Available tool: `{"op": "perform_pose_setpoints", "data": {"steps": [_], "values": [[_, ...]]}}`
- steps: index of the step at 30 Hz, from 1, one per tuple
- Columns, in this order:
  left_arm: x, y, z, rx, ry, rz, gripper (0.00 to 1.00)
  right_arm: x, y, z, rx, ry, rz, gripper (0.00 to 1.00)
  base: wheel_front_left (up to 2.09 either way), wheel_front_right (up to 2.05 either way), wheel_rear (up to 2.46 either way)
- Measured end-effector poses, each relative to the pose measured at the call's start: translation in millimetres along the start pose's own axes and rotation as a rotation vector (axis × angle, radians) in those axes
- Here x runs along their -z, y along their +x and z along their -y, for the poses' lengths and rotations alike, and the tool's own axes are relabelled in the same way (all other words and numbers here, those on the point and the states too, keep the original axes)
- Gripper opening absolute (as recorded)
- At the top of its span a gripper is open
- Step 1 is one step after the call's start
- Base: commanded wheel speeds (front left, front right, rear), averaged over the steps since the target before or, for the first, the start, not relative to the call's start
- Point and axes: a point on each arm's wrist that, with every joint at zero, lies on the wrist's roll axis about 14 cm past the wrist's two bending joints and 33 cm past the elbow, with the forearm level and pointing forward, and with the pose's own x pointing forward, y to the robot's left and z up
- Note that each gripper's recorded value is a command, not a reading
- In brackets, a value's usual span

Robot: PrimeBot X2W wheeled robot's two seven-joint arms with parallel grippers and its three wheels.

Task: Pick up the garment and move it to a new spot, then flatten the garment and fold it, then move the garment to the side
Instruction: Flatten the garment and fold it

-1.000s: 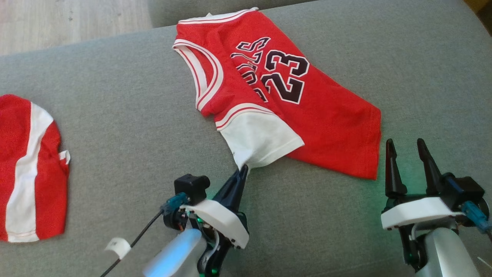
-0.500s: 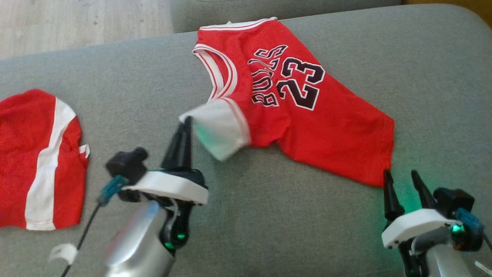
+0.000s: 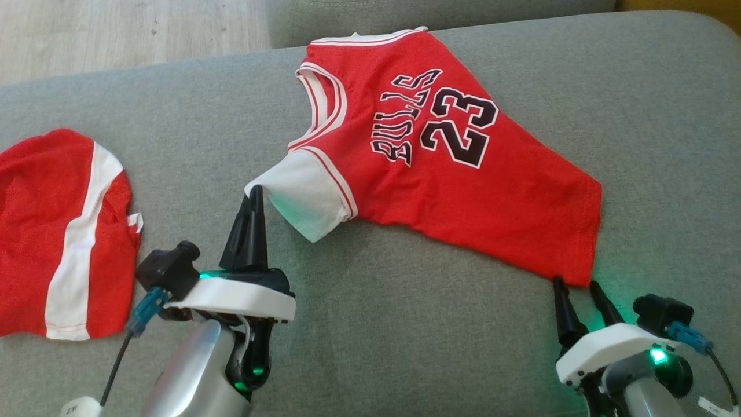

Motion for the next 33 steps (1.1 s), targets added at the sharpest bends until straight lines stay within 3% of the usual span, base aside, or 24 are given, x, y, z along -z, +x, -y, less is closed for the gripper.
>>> {"op": "perform_pose_setpoints", "data": {"steps": [7,8,9,10,22,26,33], "values": [[-1.2,-1.3,-4.4,-0.014,0.004,0.010,0.00,0.9,6.5,-11.9,-0.034,0.005,-0.015,1.00,0.00,0.00,0.00],[-2.5,-1.2,-6.1,-0.020,0.005,0.014,0.00,1.2,7.2,-13.3,-0.038,0.006,-0.019,0.64,0.00,0.00,0.00],[-3.5,-1.2,-7.4,-0.023,0.008,0.017,0.00,0.7,8.1,-14.3,-0.041,0.005,-0.020,0.19,0.00,0.00,0.00],[-3.8,-1.2,-8.3,-0.025,0.009,0.018,0.00,0.4,8.9,-15.1,-0.043,0.007,-0.021,0.00,0.00,0.00,0.00],[-18.4,-1.9,-18.3,-0.051,0.019,0.062,0.00,-19.2,8.0,-25.5,-0.076,-0.044,0.060,0.00,0.00,0.00,0.00],[-31.6,-2.7,-21.0,-0.062,0.017,0.101,0.00,-54.2,6.8,-37.6,-0.110,-0.084,0.172,0.00,0.00,0.00,0.00],[-63.7,-5.4,-20.1,-0.052,0.041,0.184,0.00,-158.2,-8.9,-63.5,-0.170,-0.204,0.465,0.00,0.00,0.00,0.00]]}}
